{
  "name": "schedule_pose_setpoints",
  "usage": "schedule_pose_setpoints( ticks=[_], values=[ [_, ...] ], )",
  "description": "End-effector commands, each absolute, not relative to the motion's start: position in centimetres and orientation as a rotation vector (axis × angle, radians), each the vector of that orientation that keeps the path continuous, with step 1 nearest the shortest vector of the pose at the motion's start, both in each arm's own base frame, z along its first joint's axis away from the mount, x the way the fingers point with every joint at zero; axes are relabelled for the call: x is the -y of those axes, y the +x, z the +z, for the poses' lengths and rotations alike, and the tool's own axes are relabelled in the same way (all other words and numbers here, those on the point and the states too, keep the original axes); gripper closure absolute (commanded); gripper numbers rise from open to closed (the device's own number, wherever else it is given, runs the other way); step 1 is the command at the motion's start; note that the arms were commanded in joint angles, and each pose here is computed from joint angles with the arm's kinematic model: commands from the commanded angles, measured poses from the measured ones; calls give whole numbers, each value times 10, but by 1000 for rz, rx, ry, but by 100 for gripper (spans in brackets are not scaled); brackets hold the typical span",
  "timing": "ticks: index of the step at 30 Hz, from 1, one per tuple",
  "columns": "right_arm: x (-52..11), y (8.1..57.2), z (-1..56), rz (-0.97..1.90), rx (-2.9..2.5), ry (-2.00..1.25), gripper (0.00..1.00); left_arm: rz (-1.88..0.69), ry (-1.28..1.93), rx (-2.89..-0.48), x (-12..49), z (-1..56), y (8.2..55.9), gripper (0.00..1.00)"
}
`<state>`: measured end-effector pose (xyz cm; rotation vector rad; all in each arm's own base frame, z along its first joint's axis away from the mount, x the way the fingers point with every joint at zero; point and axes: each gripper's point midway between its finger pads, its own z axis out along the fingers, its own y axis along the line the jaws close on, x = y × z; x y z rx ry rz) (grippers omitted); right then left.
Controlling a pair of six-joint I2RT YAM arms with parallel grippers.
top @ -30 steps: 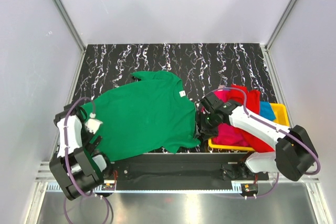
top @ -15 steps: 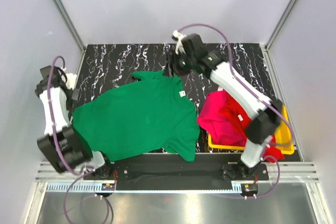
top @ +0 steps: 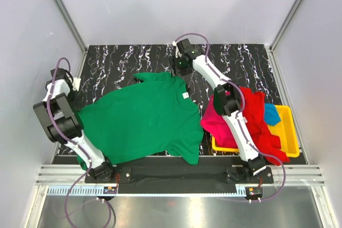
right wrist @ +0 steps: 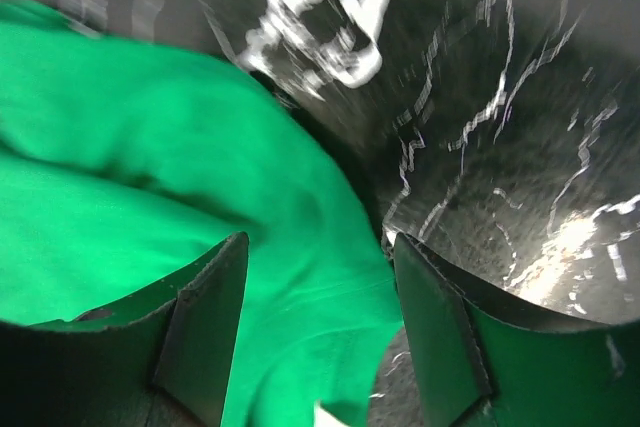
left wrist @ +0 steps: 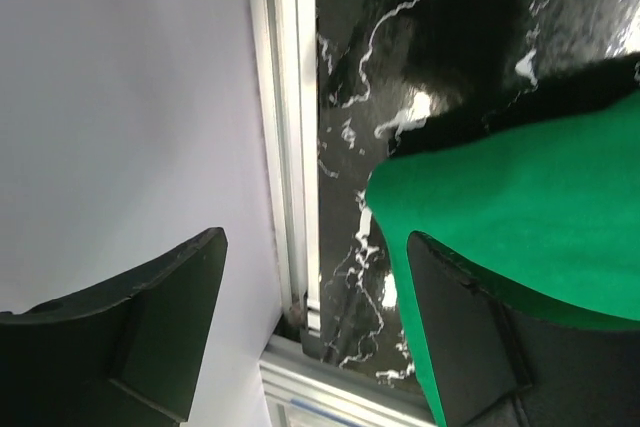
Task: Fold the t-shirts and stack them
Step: Flatten the tshirt out
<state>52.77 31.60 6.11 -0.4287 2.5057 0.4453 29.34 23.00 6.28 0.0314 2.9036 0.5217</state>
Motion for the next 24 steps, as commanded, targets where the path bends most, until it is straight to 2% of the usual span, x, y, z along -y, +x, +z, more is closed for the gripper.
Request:
schedule_pose_setpoints(
  ticks=[1,3,5,6,7,9,10,12,13,14,15,16,17,19,24],
  values=[
    [-322,521,62,456,-2507,-467,33,489,26,-2833,-233,57,314,22],
    [-319,517,47,449,-2544,-457,35,470,33,-2844,-232,48,314,25],
    [-319,514,34,448,-2570,-452,39,457,28,-2854,-232,39,316,35],
    [-320,513,30,456,-2580,-443,45,448,33,-2852,-232,39,317,39],
    [-321,512,27,465,-2588,-438,48,420,36,-2851,-229,35,320,49],
    [-322,513,22,471,-2588,-429,56,363,47,-2849,-223,32,323,58],
    [-320,515,24,456,-2580,-410,62,303,64,-2852,-214,28,323,68],
    [-317,519,24,434,-2571,-382,69,248,90,-2852,-205,25,323,76],
    [-314,522,26,423,-2564,-365,76,233,117,-2870,-199,20,319,81],
    [-313,523,26,424,-2562,-355,80,198,134,-2863,-193,18,320,96],
    [-310,527,27,428,-2559,-324,84,193,145,-2867,-189,14,319,100],
    [-307,530,29,422,-2554,-305,87,196,140,-2864,-190,14,320,100],
    [-304,533,32,421,-2549,-281,95,206,133,-2858,-191,15,324,100],
    [-290,546,41,397,-2522,-188,100,273,68,-2819,-203,27,344,100],
    [-257,575,54,388,-2455,34,100,480,35,-2656,-217,73,420,100]
  ],
)
